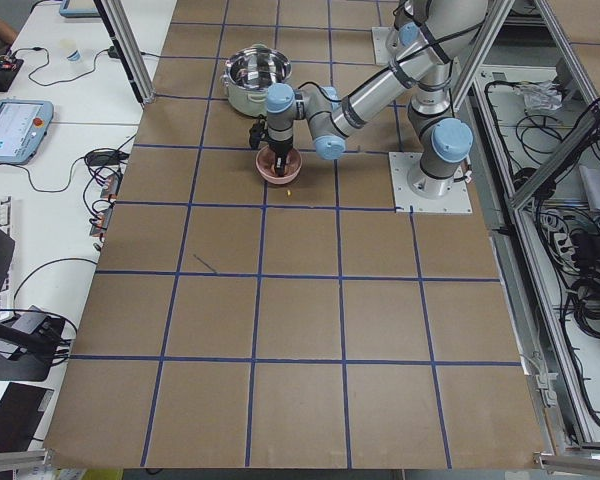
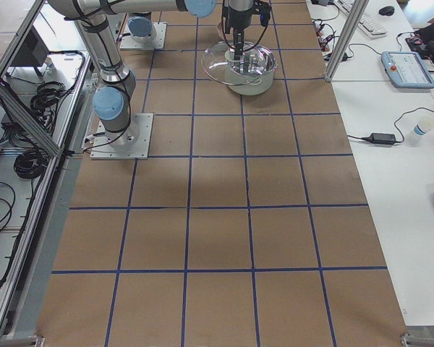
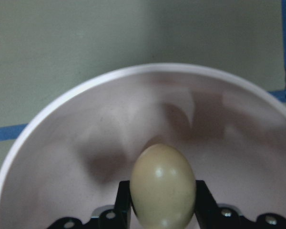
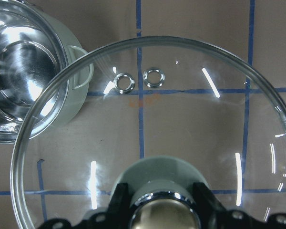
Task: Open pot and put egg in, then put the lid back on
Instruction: 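Close the left gripper around the brown egg in the pink bowl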
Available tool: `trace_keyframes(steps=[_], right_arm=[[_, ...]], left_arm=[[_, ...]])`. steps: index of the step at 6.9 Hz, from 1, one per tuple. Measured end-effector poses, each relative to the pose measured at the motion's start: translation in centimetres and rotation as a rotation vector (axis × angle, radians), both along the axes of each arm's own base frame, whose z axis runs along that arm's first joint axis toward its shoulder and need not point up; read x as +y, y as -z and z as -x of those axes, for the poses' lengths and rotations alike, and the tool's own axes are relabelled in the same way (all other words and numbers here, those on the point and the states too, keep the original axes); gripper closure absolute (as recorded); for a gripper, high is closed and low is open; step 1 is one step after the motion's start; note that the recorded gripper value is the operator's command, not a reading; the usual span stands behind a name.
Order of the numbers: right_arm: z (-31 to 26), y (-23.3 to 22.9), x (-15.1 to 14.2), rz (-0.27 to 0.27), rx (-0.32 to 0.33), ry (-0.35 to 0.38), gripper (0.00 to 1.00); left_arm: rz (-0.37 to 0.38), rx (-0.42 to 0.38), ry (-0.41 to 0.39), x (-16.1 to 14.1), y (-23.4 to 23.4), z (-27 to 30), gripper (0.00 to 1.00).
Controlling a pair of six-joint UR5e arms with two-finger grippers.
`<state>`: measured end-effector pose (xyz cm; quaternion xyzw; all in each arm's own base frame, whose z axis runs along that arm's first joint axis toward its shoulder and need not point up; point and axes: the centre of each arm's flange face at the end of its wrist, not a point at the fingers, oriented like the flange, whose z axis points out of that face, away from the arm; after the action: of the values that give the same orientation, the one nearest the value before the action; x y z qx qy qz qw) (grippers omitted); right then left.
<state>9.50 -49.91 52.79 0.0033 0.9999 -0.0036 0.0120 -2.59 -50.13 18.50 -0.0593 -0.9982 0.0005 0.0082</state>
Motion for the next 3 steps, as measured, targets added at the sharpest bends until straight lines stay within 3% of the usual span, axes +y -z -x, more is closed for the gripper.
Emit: trace_keyframes(steps=[3], right_arm=[[-0.89, 0.00, 0.19, 0.000, -0.003, -0.010, 0.98]], left_arm=[[0.004, -0.001, 0.001, -0.20, -0.22, -0.08, 0.75]])
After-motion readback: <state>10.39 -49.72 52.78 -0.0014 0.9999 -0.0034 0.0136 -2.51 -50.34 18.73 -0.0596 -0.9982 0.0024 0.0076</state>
